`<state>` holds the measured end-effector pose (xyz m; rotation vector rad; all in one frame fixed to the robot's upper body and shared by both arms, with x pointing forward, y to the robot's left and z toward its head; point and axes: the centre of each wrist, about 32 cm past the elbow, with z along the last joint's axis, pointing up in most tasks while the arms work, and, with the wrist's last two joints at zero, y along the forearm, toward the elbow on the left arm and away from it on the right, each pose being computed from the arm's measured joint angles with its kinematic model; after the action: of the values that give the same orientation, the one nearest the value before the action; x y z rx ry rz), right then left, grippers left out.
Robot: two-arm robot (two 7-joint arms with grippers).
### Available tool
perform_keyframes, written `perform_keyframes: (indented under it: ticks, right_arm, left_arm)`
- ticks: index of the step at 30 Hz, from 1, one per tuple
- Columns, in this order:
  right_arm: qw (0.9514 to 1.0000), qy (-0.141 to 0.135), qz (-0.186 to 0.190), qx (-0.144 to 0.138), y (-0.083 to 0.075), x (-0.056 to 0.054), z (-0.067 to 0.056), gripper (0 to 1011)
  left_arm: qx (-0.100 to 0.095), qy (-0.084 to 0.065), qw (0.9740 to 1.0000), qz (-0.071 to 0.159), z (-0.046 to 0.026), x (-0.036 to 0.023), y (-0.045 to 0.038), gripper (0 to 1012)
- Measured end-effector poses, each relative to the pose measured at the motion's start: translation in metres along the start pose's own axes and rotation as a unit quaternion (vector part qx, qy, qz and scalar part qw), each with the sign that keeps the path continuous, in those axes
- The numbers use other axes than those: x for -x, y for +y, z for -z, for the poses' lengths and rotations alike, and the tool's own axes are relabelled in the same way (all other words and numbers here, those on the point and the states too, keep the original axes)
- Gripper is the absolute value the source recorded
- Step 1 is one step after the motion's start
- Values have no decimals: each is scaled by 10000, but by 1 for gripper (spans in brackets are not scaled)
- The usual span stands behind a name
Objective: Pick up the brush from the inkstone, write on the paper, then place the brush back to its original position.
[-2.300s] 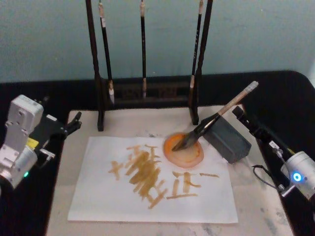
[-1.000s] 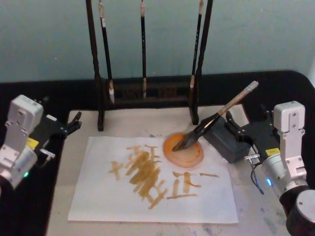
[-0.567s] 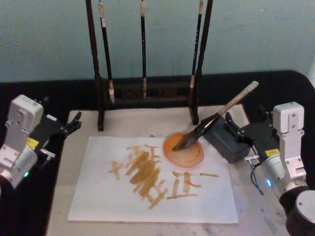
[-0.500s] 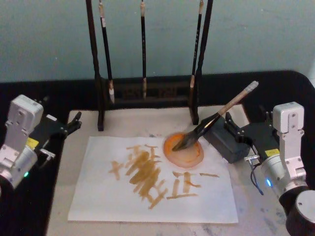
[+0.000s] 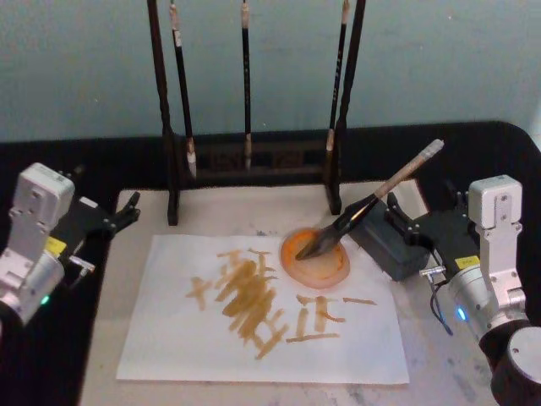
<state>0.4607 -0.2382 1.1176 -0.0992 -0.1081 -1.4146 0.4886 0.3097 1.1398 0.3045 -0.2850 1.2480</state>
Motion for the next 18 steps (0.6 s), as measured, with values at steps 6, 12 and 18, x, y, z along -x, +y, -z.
perform_keyframes:
  ticks: [6,12,18]
  right_arm:
    - [10000,0,2,-1,1,0,-1,1000]
    - [10000,0,2,-2,1,0,-1,1000]
    - [10000,0,3,-2,1,0,-1,1000]
  left_arm:
    - [0,0,10000,0,0,0,0,1010]
    - [0,0,10000,0,0,0,0,1010]
    - [0,0,10000,0,0,0,0,1010]
